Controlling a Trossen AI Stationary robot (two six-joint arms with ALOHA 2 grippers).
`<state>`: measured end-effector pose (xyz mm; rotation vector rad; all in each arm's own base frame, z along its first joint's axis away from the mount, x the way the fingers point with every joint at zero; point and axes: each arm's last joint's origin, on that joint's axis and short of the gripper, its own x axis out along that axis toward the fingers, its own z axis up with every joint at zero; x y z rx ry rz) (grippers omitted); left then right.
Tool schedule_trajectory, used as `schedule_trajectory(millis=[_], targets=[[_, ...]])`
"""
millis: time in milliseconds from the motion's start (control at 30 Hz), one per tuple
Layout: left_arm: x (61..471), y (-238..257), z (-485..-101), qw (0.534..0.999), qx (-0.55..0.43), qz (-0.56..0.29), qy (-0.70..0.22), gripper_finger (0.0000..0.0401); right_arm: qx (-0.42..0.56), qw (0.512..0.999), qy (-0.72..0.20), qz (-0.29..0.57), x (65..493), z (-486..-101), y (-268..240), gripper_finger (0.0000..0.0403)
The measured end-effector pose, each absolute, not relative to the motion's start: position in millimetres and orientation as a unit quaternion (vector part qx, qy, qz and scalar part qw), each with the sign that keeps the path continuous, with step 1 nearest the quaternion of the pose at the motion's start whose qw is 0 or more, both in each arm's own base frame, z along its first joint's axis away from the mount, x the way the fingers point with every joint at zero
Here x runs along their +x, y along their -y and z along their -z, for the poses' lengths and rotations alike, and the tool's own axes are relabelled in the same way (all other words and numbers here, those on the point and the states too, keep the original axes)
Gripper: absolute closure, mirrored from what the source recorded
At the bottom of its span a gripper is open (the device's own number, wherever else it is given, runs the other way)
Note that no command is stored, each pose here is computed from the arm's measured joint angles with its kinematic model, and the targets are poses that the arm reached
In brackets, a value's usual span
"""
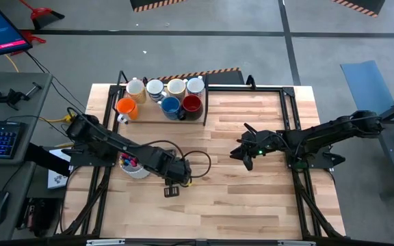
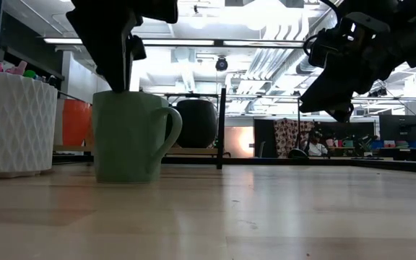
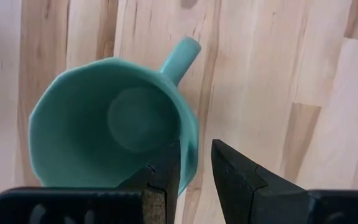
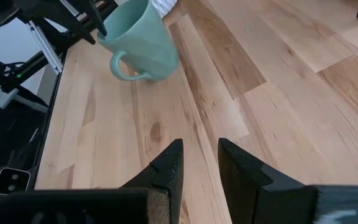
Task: Place coffee mugs
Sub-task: Put the green mug on the shelf
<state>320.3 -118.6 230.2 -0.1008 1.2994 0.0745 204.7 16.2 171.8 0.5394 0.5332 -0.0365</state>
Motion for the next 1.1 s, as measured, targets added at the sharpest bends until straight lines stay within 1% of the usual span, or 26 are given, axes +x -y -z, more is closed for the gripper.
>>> schedule_trajectory(millis=[167, 333, 400, 600, 800, 900, 1000, 1100], targets=[[323, 117, -226, 0.794, -0.040, -0.034, -0.605, 0.0320, 0.263, 0.929, -0.261, 0.017, 205, -172, -16, 0.0322], [329, 116, -211, 0.783, -0.022, -0.029, -0.621, 0.0320, 0.263, 0.928, -0.263, 0.017, 204, -171, -16, 0.0322], [333, 116, -203, 0.778, -0.024, -0.028, -0.627, 0.0320, 0.263, 0.928, -0.264, 0.018, 204, -171, -16, 0.0322], [347, 115, -188, 0.786, -0.034, -0.031, -0.616, 0.0320, 0.263, 0.927, -0.266, 0.018, 204, -171, -16, 0.0322], [349, 110, -186, 0.784, -0.054, -0.045, -0.617, 0.0323, 0.263, 0.927, -0.268, 0.019, 204, -171, -16, 0.0322], [350, 107, -186, 0.783, -0.063, -0.053, -0.616, 0.0341, 0.263, 0.926, -0.269, 0.019, 204, -170, -16, 0.0322], [350, 104, -187, 0.780, -0.071, -0.053, -0.620, 0.0382, 0.263, 0.926, -0.271, 0.020, 204, -170, -16, 0.0322], [350, 102, -190, 0.780, -0.090, -0.061, -0.616, 0.0388, 0.262, 0.926, -0.271, 0.020, 204, -170, -16, 0.0322]])
